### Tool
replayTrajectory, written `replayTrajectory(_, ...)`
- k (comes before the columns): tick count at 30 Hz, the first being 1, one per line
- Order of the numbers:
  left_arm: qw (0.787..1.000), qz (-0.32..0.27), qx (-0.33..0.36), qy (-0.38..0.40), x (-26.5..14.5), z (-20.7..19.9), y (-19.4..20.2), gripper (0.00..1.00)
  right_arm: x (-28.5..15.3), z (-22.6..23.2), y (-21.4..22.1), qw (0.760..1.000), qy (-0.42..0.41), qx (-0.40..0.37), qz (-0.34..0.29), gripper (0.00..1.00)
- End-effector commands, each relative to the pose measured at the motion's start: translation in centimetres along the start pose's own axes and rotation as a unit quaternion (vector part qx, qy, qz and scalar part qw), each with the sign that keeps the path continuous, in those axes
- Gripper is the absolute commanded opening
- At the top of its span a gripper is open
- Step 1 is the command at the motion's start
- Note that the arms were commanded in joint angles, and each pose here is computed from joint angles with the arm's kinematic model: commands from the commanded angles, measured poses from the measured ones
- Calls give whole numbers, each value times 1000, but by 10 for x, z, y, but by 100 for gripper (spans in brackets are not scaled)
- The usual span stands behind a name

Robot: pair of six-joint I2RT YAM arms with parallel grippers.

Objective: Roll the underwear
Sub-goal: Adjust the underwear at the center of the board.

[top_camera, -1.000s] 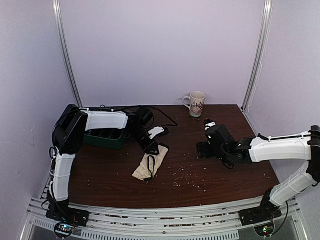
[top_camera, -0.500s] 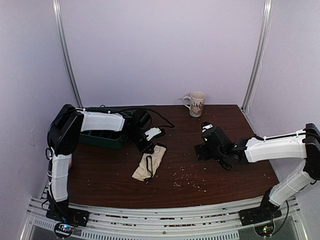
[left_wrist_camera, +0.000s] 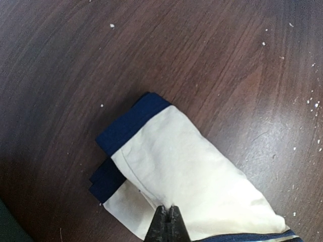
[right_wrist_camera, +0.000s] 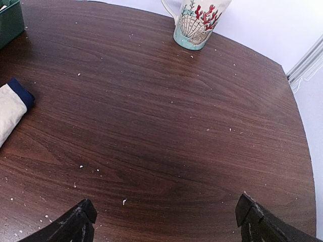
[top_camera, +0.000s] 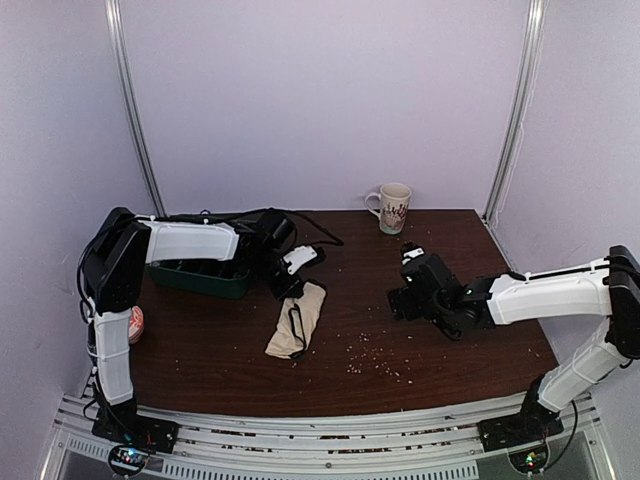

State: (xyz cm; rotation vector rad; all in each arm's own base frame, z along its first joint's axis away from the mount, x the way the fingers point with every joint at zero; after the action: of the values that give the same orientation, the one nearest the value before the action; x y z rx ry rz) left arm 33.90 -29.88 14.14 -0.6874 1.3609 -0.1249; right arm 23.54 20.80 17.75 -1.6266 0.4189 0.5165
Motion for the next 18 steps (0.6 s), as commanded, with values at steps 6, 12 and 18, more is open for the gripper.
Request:
replayTrajectory(6,998,25,0,-49,-6,10,20,0,2,6,-5,1000,11,-4,-8,100)
replayTrajectory(12,997,54,1,-48,6,7,35,0,4,10,-4,1000,11,-10,-5,100)
replayTrajectory(18,998,30,13,-55,-10,9,23,26,3,17,-5,999,-6,-31,0,100)
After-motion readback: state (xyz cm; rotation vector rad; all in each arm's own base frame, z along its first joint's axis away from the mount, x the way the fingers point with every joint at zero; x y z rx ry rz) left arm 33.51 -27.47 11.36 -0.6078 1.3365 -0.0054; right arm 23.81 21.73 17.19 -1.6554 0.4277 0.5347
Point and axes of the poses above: each gripper's point midway between its finger pads, its own x axis out along the fingers, its own z axis along the line the jaws close on, y = z × x, the point moved 10 cm from there along -x, back along the fingers, and after that the axes turned 9 degrees about x, right-handed, at the moved point
